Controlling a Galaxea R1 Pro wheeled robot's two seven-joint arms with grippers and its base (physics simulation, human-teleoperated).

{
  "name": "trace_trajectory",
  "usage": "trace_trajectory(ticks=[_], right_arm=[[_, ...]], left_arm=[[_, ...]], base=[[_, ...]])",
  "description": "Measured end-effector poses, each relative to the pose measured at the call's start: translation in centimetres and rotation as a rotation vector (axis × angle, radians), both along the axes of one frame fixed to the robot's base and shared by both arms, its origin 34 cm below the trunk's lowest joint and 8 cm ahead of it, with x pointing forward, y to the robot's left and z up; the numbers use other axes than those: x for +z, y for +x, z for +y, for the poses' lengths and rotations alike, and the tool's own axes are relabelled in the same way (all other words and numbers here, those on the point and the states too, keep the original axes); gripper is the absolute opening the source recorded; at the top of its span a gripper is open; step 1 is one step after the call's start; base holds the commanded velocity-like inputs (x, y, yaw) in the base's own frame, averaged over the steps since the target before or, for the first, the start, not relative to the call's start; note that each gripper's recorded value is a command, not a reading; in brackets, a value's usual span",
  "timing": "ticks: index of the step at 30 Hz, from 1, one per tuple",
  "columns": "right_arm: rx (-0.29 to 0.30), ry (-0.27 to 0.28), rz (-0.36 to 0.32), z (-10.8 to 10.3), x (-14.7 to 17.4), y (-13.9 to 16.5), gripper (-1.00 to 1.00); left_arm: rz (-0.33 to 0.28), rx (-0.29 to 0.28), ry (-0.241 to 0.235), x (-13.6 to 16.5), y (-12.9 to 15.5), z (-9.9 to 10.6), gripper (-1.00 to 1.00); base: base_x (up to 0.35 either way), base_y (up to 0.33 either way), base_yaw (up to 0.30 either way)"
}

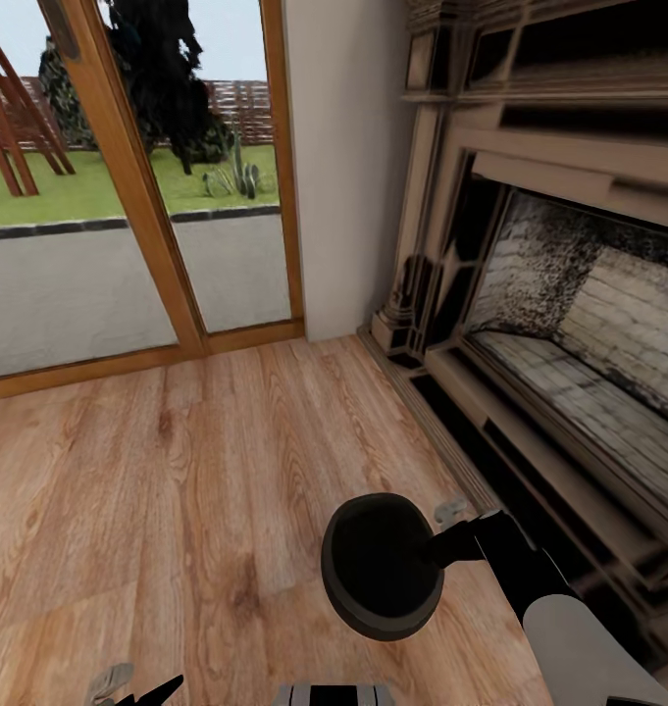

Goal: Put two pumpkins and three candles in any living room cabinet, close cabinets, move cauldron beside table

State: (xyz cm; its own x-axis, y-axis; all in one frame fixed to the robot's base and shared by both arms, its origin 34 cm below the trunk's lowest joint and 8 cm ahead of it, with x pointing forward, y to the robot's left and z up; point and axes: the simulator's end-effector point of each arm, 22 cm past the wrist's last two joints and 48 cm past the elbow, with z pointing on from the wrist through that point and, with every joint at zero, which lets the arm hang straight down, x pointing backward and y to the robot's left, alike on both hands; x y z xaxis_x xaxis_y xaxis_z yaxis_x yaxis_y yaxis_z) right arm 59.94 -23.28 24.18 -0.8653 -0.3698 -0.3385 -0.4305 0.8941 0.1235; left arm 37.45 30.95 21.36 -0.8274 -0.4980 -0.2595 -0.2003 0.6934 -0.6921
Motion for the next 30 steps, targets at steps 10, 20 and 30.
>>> trace_trajectory(ticks=[10,20,30], right_arm=[[0.0,0.0,0.0,0.0,0.0,0.0,1.0],[-0.002,-0.002,0.024,-0.1,-1.3,-0.6,1.0],[-0.002,-0.001,0.037,-0.1,-2.0,-1.0,1.0]], left_arm=[[-0.001,0.0,0.001,0.0,0.0,0.0,1.0],[0.024,0.0,0.0,-0.8,-0.7,0.0,1.0],[-0.026,0.054,-0.053,0.7,1.0,1.0,1.0]], base=[[0.118,0.0,0.0],[0.007,0.0,0.0],[0.0,0.0,0.0]])
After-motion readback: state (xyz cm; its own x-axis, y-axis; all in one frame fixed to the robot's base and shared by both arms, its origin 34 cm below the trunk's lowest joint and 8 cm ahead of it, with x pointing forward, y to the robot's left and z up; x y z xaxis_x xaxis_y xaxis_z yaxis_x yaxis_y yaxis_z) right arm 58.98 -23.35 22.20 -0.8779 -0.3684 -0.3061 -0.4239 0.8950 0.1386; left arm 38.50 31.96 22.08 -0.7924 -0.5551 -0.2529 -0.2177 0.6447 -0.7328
